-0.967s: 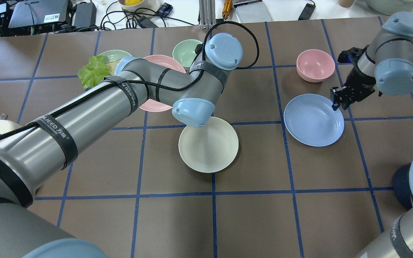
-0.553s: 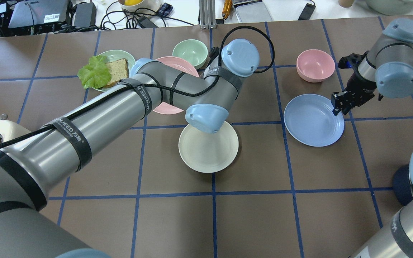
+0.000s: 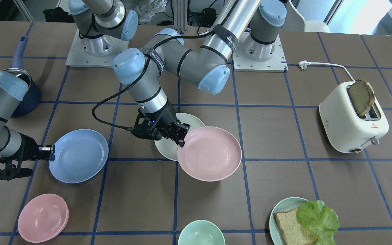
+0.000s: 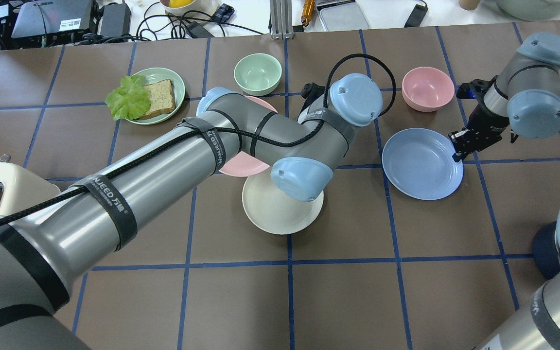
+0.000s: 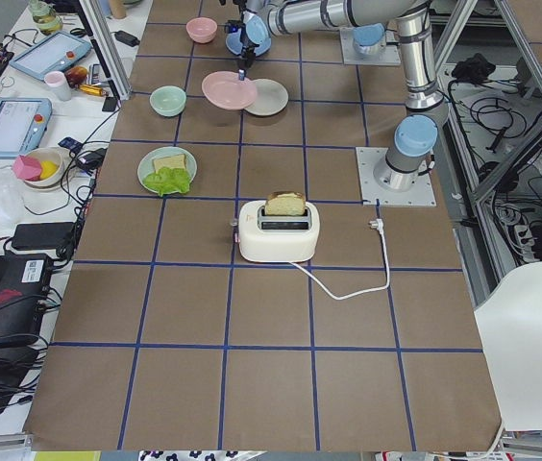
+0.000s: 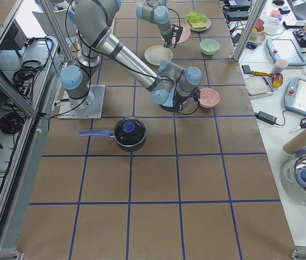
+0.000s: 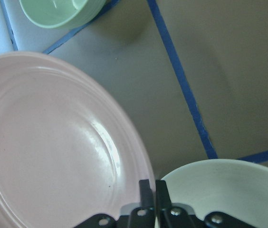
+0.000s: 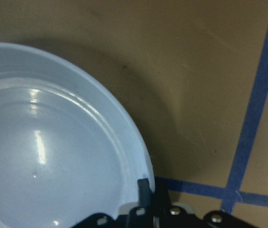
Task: Stack three plates with pink and blue
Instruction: 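Lower the pink plate onto the cream plate with the left gripper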
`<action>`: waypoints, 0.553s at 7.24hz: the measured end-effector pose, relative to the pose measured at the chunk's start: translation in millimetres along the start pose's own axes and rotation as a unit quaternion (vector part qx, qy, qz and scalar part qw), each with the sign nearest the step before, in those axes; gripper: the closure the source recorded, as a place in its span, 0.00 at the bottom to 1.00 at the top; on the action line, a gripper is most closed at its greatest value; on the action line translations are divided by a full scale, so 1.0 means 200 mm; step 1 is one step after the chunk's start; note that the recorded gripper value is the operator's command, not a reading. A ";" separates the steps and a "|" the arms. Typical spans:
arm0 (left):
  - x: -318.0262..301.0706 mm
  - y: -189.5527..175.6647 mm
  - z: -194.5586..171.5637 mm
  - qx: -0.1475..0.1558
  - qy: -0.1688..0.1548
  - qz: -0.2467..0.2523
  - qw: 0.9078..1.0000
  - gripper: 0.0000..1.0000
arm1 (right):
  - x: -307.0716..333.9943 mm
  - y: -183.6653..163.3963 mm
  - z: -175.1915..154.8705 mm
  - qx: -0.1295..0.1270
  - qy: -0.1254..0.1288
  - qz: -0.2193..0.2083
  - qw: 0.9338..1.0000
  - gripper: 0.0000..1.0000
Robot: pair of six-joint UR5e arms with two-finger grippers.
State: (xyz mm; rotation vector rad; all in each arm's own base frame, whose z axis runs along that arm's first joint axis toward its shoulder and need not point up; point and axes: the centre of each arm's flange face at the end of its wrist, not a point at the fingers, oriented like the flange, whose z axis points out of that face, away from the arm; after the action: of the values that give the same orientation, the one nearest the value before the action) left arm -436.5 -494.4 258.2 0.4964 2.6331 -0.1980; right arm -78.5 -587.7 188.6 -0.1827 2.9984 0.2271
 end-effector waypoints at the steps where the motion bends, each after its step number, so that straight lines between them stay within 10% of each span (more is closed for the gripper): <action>1: 0.05 0.05 -0.02 -0.018 -0.004 -0.005 1.000 1.00 | 0.00 0.00 -0.01 0.000 0.000 0.001 1.000 1.00; 4: 0.19 0.10 -0.03 -0.044 0.036 -0.038 0.998 1.00 | 0.01 -0.04 -0.18 -0.014 -0.008 0.002 1.000 1.00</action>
State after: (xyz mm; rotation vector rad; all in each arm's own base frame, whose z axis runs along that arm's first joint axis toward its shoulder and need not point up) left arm -462.2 -462.2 246.0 0.3794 2.7190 -0.0884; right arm -83.1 -601.7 223.1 -0.1777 2.9820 0.2707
